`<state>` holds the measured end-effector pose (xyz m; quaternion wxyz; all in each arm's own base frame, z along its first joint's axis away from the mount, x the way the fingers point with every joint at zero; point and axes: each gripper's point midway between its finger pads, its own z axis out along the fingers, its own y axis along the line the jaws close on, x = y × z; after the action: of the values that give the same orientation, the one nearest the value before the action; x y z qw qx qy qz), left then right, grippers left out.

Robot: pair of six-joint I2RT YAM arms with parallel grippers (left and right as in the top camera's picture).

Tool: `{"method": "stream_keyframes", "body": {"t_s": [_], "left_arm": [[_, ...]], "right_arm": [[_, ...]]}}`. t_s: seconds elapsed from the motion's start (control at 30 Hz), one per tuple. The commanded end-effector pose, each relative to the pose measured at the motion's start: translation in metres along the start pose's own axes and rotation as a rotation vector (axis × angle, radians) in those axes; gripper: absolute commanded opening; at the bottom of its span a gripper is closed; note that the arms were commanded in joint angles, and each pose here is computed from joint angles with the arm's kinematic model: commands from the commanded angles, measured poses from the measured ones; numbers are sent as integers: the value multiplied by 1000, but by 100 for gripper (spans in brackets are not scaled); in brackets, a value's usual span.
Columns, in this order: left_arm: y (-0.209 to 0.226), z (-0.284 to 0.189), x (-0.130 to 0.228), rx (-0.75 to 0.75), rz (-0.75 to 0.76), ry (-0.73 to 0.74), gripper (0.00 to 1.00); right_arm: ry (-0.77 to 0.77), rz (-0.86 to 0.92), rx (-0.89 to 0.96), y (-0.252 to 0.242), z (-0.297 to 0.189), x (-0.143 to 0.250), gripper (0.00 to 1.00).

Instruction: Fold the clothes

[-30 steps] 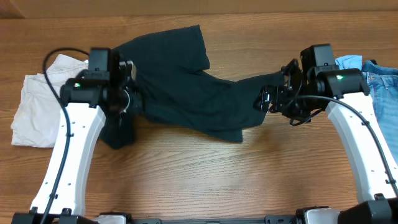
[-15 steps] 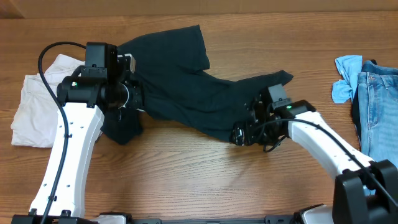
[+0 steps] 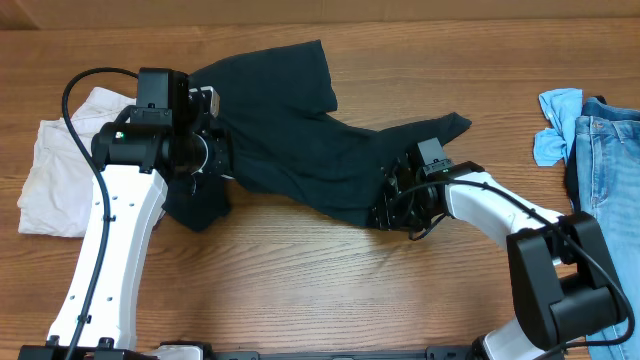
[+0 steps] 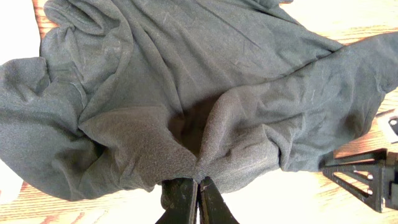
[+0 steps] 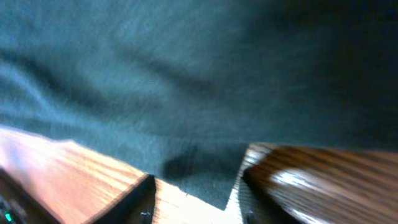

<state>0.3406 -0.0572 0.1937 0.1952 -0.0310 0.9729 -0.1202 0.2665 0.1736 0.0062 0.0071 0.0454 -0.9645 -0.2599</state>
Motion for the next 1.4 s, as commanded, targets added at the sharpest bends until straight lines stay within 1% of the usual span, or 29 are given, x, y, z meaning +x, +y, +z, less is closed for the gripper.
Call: {"method": "stream_keyframes", "body": {"t_s": [0.0,0.03,0.07,0.13,0.2,0.23,0.27,0.3,0.33,0.43,0.53,0.6,0.67,0.77,0.8,0.83,0.9,0.93,0.97,1.0,1.07,1.1,1.13,1.2,1.23,1.27,1.37], "left_arm": [[-4,-8,-7,18,28,-27,4],[-4,-8,-7,18,29,-27,4],[-4,-8,-7,18,29,-27,4],[-4,-8,-7,16,29,-28,4],[-3,-8,-7,10,29,-29,4],[-2,-8,-7,7,30,-29,4],[-2,-8,-7,7,34,-29,4],[-2,-8,-7,7,43,-28,4],[-2,-8,-6,6,43,-24,4],[-1,-8,-1,3,62,-3,5],[1,-8,11,-4,87,46,9],[4,-8,19,-15,83,76,9],[9,-9,28,-42,77,113,4],[14,-11,37,-69,71,148,4],[14,-11,37,-69,80,152,6],[14,-11,37,-68,85,152,8],[14,-11,37,-67,86,151,18],[14,-11,37,-67,89,152,25],[14,-10,38,-63,105,155,34],[14,-10,40,-62,113,163,41],[13,-7,46,-50,108,189,43],[13,-5,52,-43,104,207,43],[13,0,59,-37,97,231,44],[15,11,77,-27,58,288,45],[18,16,87,-36,17,317,45],[22,25,99,-45,-33,346,49],[21,45,123,-20,-129,398,53]], "right_arm": [[44,-32,2,-4,10,10,23],[48,-28,5,-6,8,11,9],[58,-9,12,-8,4,12,4],[47,44,76,-20,-13,9,4],[-10,146,173,-37,-42,0,4],[-95,244,254,-50,-83,-8,4],[-136,289,284,-54,-102,-10,4],[-218,366,340,-63,-141,-9,4],[-274,398,368,-67,-168,-5,4],[-332,447,431,-77,-199,13,4],[-359,511,503,-89,-218,31,4],[-367,539,525,-93,-224,38,4],[-370,554,533,-94,-227,43,4],[-385,524,473,-85,-226,37,4],[-402,451,395,-73,-222,24,4],[-424,424,348,-66,-222,15,4],[-472,380,250,-50,-222,-3,4],[-503,353,202,-43,-224,-13,10],[-551,320,164,-37,-228,-28,50],[-591,299,156,-36,-232,-39,65],[-624,283,151,-36,-235,-50,78],[-622,284,151,-37,-234,-51,83],[-597,298,159,-41,-228,-49,85],[-534,331,171,-47,-216,-42,86],[-474,359,179,-52,-206,-34,87],[-419,385,185,-56,-197,-27,87],[-304,438,199,-65,-176,-12,86]]}}
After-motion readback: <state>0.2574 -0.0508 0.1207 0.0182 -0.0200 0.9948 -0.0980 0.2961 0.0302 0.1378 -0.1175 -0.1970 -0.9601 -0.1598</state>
